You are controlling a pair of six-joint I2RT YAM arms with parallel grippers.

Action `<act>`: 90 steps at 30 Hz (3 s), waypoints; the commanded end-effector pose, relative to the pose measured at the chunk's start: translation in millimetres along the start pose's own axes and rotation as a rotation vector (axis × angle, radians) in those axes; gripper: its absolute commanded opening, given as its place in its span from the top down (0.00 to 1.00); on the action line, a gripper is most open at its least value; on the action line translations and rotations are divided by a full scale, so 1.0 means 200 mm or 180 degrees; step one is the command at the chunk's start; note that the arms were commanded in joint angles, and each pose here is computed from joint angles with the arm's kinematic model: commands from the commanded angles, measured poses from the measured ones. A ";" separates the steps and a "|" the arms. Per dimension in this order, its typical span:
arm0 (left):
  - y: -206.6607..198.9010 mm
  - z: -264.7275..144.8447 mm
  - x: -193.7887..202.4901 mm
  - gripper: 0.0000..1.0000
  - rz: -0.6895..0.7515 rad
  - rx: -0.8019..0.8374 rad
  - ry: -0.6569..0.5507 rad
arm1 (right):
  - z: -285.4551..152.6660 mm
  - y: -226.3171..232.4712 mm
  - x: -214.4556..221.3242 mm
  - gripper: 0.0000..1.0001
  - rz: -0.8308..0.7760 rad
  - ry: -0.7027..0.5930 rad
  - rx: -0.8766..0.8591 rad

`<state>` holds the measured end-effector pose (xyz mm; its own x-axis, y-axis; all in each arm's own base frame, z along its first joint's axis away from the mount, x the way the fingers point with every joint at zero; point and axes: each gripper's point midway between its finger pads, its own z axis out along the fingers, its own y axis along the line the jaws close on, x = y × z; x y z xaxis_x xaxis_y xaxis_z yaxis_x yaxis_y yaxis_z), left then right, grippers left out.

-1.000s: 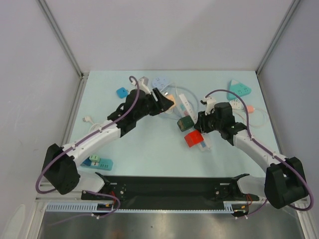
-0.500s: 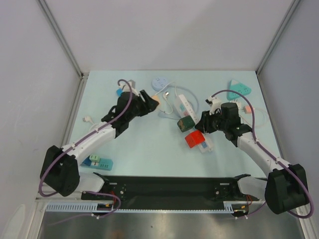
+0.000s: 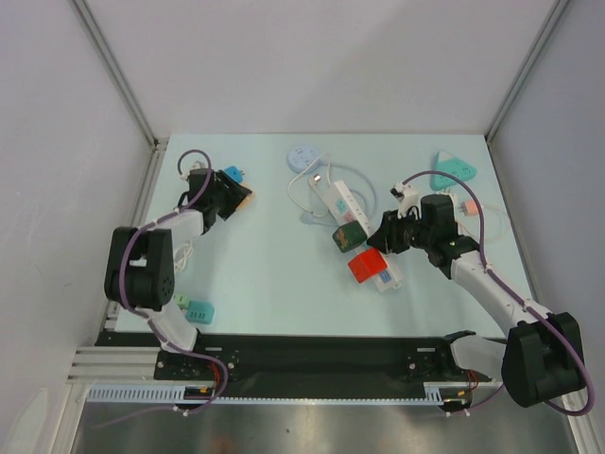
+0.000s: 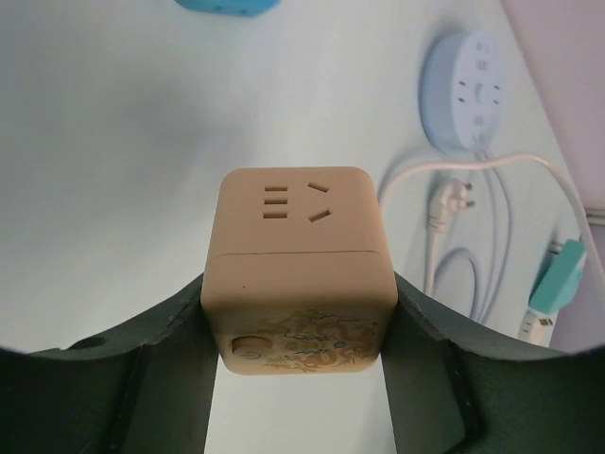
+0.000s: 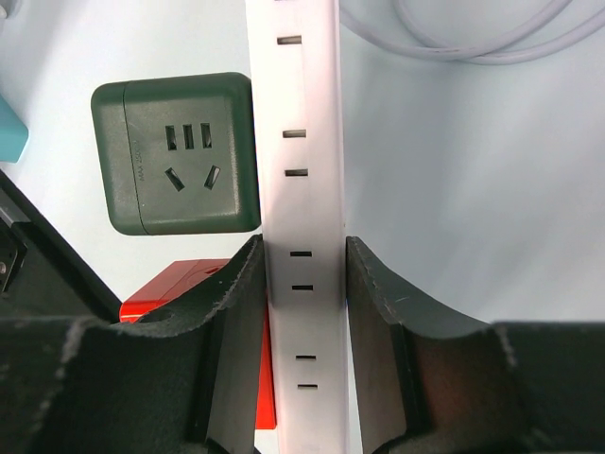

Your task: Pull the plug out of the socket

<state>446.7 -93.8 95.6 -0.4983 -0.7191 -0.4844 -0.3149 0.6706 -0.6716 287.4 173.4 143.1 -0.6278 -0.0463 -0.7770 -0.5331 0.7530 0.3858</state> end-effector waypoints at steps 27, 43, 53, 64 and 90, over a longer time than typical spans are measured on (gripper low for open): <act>-0.06 -0.07 -0.49 0.02 0.0397 0.0113 -0.0400 | -0.05 0.09 -0.23 1.00 -0.0272 -0.0502 -0.0196; -0.64 -0.49 0.24 0.04 0.1079 0.1885 0.0428 | -0.07 0.09 -0.23 1.00 -0.0295 -0.0525 -0.0226; -0.88 -0.73 0.81 0.02 0.0914 0.2546 0.1007 | -0.07 0.08 -0.24 1.00 -0.0281 -0.0533 -0.0206; -0.95 -0.67 1.11 0.00 0.0956 0.2218 0.1114 | -0.08 0.09 -0.24 1.00 -0.0279 -0.0544 -0.0238; -1.19 -0.66 1.31 1.00 0.0685 0.2430 0.1524 | -0.10 -0.09 -0.27 1.00 -0.0358 -0.0633 0.0429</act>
<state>300.2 -399.7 151.0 -0.8073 -0.3788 -0.4525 0.2404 0.4892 -0.8384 292.0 155.9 148.2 -0.5917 -0.0376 -0.8053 -0.5085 0.7925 0.3367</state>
